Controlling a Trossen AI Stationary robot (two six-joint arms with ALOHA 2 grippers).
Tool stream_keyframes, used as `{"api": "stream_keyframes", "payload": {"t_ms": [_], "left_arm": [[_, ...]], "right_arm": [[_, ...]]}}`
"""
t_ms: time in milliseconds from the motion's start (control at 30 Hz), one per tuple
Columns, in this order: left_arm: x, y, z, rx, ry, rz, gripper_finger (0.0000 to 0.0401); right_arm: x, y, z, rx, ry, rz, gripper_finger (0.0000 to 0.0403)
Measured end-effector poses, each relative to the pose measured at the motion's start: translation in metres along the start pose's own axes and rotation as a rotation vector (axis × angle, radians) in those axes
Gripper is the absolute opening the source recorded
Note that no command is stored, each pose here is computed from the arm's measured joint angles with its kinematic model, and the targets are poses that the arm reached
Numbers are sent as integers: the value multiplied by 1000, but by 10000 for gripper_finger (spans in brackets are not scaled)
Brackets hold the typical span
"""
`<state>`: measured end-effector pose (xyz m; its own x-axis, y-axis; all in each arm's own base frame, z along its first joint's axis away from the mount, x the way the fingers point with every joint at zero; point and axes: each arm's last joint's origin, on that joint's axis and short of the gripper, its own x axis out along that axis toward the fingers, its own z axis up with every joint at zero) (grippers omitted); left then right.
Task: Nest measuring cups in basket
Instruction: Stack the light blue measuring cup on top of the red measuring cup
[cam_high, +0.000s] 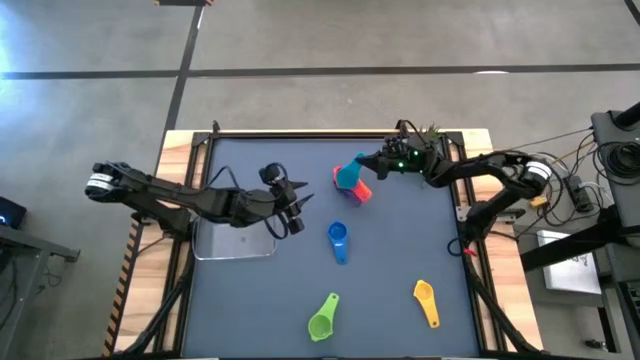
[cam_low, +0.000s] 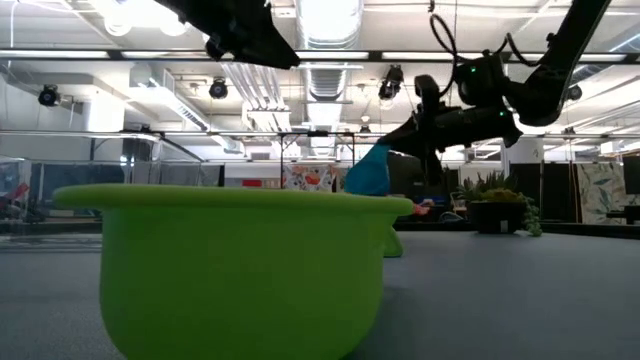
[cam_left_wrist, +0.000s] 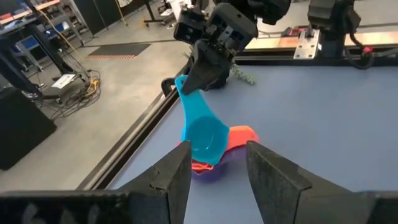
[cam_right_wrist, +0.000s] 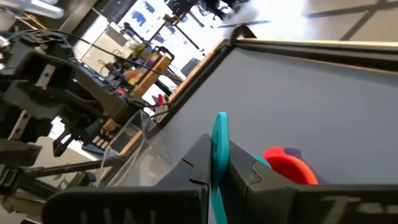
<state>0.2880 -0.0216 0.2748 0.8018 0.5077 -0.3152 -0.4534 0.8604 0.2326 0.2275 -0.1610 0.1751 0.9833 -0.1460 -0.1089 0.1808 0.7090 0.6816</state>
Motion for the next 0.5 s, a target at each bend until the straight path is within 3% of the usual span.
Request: {"api": "stream_keyframes", "payload": {"t_ms": [267, 500], "left_arm": [[1, -2, -1, 3, 5, -32, 134], [1, -2, -2, -17, 9, -43, 134]], "right_arm": [[16, -10, 1, 19, 35, 4, 18], [12, -5, 10, -67, 21, 9, 85]]}}
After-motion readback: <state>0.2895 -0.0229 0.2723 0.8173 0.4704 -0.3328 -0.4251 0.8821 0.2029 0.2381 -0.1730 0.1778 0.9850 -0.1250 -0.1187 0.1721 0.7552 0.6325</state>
